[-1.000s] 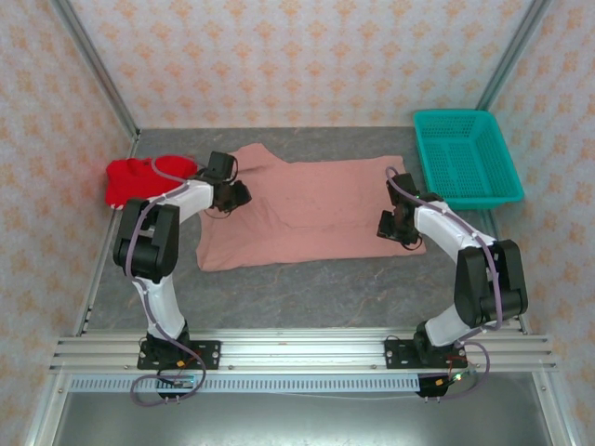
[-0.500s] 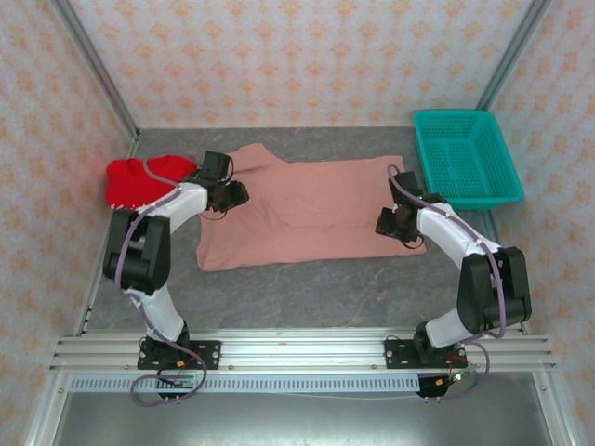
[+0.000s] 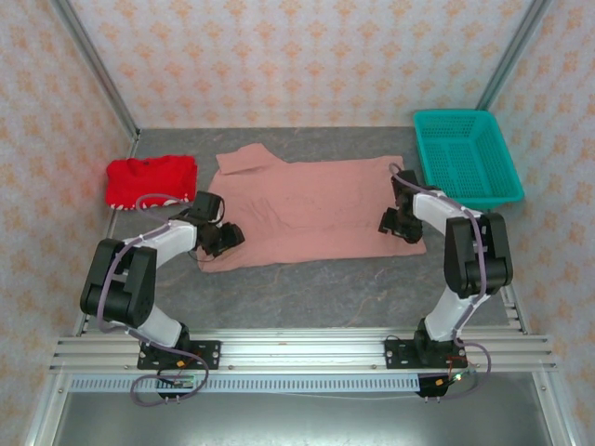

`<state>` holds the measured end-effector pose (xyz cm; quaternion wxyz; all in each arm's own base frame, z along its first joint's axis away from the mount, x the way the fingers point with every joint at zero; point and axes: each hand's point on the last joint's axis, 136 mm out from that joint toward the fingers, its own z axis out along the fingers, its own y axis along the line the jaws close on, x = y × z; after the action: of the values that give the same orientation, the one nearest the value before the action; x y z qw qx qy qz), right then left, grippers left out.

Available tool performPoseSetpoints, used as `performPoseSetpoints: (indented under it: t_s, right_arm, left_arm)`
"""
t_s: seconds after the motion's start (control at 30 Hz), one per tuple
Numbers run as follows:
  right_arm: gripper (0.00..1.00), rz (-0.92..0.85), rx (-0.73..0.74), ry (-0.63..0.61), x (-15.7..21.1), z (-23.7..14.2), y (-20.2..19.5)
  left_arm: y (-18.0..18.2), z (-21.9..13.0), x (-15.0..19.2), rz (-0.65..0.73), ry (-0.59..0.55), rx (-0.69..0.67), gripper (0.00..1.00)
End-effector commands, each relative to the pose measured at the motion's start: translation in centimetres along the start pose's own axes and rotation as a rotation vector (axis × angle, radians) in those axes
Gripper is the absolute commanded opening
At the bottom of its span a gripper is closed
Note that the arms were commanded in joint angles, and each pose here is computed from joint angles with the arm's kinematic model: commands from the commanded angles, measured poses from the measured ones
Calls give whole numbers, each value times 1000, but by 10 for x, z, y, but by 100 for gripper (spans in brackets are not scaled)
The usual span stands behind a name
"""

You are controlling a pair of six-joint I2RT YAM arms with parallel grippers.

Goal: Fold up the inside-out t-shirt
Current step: Move the T-shirt to the center of the table, then fold the T-shirt at the center of the table.

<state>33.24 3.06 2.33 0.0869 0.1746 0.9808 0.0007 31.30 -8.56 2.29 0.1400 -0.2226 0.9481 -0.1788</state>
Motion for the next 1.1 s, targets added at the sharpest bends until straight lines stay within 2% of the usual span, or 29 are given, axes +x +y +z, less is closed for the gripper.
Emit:
performPoseSetpoints:
  t_s: [0.0, 0.13, 0.3, 0.4, 0.5, 0.57, 0.63, 0.73, 0.9, 1.07]
  right_arm:
    - [70, -14, 99, 63, 18, 1, -20]
    - [73, -20, 132, 146, 42, 5, -29]
    - [75, 19, 141, 180, 76, -5, -34]
    - [73, 53, 142, 189, 105, -12, -37]
    - [70, 120, 101, 154, 116, -20, -39]
    - [70, 108, 65, 46, 95, -36, -34]
    - [72, 61, 35, -100, 55, -60, -23]
    - [76, 7, -2, -245, 3, -81, 0]
    - [78, -48, -11, -308, -56, -75, 33]
    - [79, -76, -38, -349, -93, -72, 56]
  left_arm:
    - [14, 5, 31, -26, 90, -17, 45]
    - [34, 3, 55, -61, 125, -61, 45]
    - [59, -6, 83, -136, 118, -112, 46]
    - [75, -18, 93, -164, 88, -159, 46]
    - [78, -36, 84, -160, 8, -176, 47]
    - [64, -51, 62, -133, -75, -147, 48]
    - [42, -67, 30, -81, -174, -106, 49]
    - [6, -80, -22, -18, -296, -51, 55]
    - [-25, -68, -105, -10, -368, -9, 58]
    - [-29, -39, -178, 10, -346, -52, 58]
